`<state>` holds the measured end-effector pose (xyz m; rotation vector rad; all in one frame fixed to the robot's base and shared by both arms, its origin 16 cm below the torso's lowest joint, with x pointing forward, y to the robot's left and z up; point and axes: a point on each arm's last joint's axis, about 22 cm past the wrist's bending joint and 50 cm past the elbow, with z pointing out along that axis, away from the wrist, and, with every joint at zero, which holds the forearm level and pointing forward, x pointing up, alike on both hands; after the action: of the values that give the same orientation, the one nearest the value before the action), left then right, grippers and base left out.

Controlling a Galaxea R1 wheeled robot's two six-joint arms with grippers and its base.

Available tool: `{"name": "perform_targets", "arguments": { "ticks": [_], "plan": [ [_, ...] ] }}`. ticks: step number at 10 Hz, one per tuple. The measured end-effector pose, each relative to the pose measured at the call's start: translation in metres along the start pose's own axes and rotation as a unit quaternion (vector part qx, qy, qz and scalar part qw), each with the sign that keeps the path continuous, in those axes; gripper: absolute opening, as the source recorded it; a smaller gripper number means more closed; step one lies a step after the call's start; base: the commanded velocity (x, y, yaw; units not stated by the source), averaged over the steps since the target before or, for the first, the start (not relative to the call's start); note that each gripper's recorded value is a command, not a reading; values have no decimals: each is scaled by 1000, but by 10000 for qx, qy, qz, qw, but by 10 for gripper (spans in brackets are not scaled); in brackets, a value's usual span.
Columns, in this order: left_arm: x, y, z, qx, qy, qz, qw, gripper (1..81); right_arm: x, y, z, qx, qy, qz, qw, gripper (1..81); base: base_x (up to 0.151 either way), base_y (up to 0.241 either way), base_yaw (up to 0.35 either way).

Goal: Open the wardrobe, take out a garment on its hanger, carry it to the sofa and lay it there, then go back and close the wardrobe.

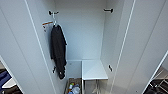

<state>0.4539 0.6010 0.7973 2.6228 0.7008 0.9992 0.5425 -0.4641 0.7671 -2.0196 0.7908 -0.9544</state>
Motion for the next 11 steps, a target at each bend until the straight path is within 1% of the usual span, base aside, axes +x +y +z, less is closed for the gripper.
{"name": "perform_targets", "arguments": {
  "ticks": [1, 2, 3, 4, 5, 6, 7, 8, 9, 10, 11],
  "plan": [
    [-18, 23, 18, -138, -191, 0, 9997, 811, -43, -14, 24, 175, -341, 85, 9992, 811, 0, 0, 0],
    [-33, 46, 34, -267, -358, 4, 9990, 811, -85, -23, 38, 302, -663, 216, 9971, 811, 0, 0, 0],
    [-48, 63, 46, -338, -516, 18, 9981, 811, -109, -24, 42, 338, -849, 294, 9954, 811, 0, 0, 0],
    [-59, 74, 55, -367, -646, 34, 9972, 811, -136, -14, 39, 292, -1030, 386, 9935, 811, 0, 0, 0],
    [-76, 91, 65, -434, -818, 60, 9957, 811, -162, -7, 36, 255, -1197, 574, 9908, 811, 0, 0, 0],
    [-98, 110, 77, -522, -1018, 90, 9934, 811, -186, -10, 34, 297, -1406, 552, 9881, 811, 0, 0, 0],
    [-127, 131, 86, -639, -1263, 156, 9898, 811, -212, -14, 34, 370, -1598, 620, 9845, 811, 0, 0, 0],
    [-163, 157, 93, -867, -1488, 173, 9849, 811, -240, -19, 32, 495, -1841, 476, 9805, 811, 0, 0, 0],
    [-190, 164, 95, -945, -1663, 193, 9813, 811, -269, -17, 28, 536, -2039, 506, 9762, 811, 0, 0, 0],
    [-202, 138, 95, -738, -1720, 168, 9822, 811, -276, -6, 22, 462, -2073, 504, 9759, 811, 0, 0, 0],
    [-205, 90, 89, -360, -1724, 157, 9842, 811, -261, 21, 14, 214, -1934, 424, 9800, 811, 0, 0, 0]
  ]
}}
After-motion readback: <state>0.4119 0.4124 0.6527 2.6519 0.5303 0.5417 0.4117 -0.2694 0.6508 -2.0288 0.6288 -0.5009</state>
